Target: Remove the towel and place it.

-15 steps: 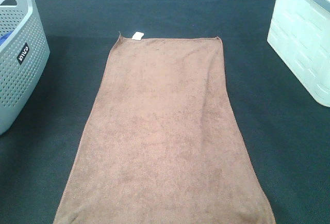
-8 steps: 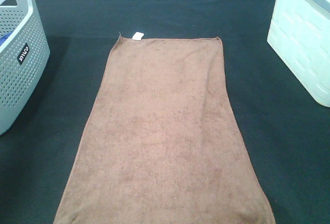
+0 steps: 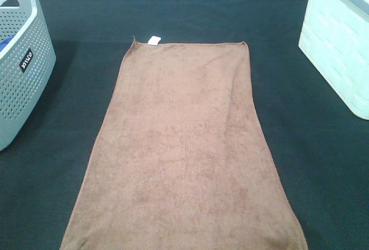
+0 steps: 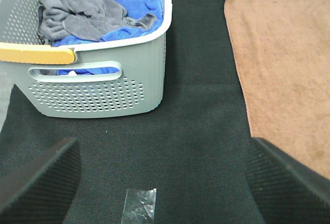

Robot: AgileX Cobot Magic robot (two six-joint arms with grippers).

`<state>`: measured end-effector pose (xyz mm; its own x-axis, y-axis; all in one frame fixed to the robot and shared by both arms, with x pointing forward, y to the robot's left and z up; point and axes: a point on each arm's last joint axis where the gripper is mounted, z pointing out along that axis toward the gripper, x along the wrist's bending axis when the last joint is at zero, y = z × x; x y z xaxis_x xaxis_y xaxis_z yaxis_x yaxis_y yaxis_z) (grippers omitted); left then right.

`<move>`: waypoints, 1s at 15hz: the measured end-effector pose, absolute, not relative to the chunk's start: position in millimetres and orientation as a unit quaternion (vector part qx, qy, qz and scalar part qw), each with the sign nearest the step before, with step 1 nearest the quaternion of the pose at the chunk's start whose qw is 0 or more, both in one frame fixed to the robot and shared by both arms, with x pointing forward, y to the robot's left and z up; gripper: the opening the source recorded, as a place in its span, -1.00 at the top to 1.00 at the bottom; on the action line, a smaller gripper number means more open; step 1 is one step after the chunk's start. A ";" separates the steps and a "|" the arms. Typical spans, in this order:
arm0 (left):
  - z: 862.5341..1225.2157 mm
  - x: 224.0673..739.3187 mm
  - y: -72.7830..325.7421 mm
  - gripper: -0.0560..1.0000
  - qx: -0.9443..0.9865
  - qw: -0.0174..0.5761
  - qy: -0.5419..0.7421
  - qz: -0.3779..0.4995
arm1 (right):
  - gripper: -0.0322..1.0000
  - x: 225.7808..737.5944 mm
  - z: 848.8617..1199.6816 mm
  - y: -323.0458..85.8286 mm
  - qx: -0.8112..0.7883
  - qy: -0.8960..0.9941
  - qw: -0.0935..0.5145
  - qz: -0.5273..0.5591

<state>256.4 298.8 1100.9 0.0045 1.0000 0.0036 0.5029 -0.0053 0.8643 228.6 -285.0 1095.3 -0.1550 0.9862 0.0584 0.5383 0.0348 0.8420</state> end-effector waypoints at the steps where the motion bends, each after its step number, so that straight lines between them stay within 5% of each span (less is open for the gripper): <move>1: 1092.3 248.0 298.5 -0.65 0.614 0.358 0.603 0.363 | -0.51 223.8 1085.9 -285.1 0.576 0.657 0.298 0.384; 5: 1054.4 232.8 291.2 -0.65 0.622 0.390 0.578 0.356 | -0.51 220.3 1055.3 -285.2 0.548 0.679 0.315 0.373; 15: 1053.0 233.5 289.1 -0.65 0.616 0.404 0.584 0.342 | -0.51 231.6 1054.3 -284.8 0.538 0.657 0.340 0.404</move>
<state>233.5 289.1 1053.0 0.0837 0.9953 -0.0497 0.4425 0.0076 0.8967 231.6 -284.8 1054.3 -0.1890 0.9819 -0.0114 0.4316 0.0935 0.8972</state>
